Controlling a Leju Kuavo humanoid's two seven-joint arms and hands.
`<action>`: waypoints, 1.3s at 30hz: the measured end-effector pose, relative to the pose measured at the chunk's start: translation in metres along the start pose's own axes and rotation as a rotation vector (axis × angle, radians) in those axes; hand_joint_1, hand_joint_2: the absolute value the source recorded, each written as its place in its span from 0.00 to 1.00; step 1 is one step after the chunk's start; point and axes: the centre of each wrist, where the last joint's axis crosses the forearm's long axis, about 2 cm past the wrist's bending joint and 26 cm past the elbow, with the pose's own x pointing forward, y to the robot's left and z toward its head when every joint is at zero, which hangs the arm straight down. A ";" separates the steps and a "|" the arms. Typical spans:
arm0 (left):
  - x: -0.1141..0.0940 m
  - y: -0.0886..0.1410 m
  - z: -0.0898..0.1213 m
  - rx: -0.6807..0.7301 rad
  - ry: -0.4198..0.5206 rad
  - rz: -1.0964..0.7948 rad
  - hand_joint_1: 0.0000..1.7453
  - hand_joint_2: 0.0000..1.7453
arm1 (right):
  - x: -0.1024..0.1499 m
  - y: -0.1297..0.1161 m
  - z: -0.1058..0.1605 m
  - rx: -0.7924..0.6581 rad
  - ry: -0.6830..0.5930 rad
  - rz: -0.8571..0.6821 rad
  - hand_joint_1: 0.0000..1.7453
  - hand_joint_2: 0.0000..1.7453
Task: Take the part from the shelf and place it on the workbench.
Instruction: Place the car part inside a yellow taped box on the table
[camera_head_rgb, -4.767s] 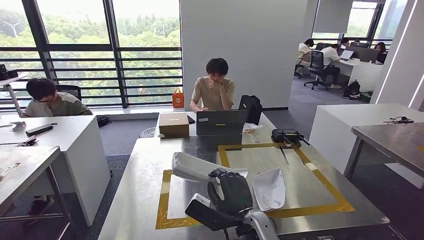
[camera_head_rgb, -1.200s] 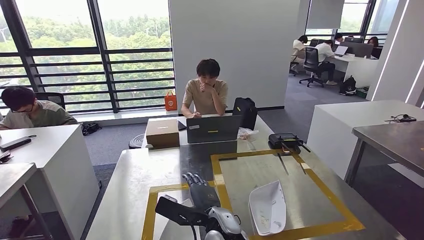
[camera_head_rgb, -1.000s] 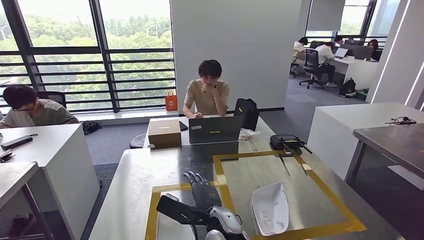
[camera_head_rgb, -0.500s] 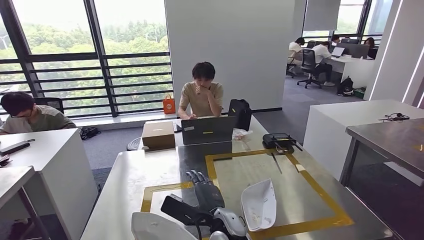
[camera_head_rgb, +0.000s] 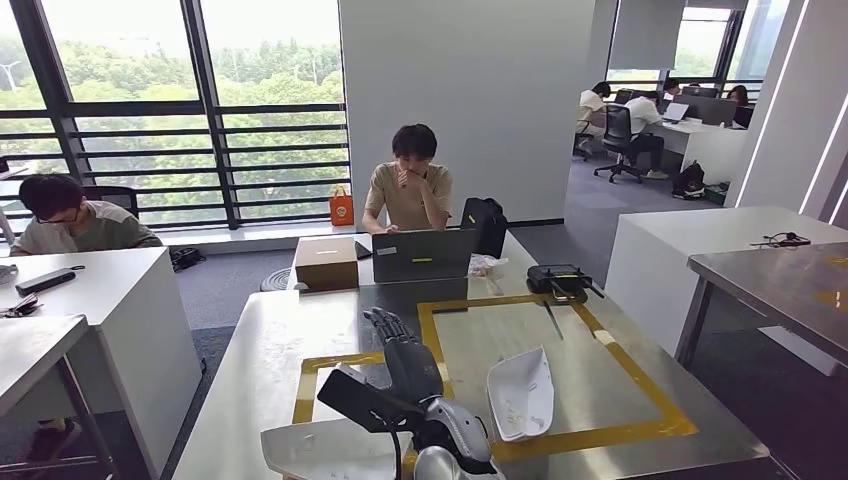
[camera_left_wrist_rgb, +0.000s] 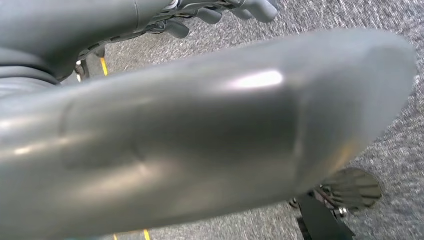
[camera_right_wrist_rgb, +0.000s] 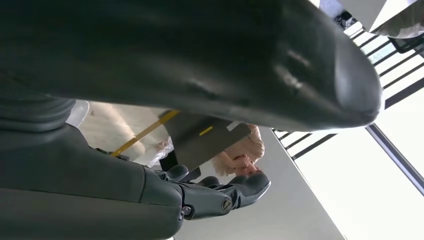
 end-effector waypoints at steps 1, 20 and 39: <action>0.000 0.000 0.000 0.000 0.000 0.001 0.00 0.00 | 0.000 -0.001 0.000 -0.005 -0.002 -0.001 0.00 0.00; -0.008 -0.003 0.000 -0.006 0.006 0.014 0.00 0.00 | 0.006 -0.032 0.012 -0.226 -0.100 -0.081 0.00 0.00; -0.013 -0.006 0.000 -0.011 0.007 0.021 0.00 0.00 | -0.028 -0.061 0.056 -0.470 -0.065 -0.144 0.00 0.00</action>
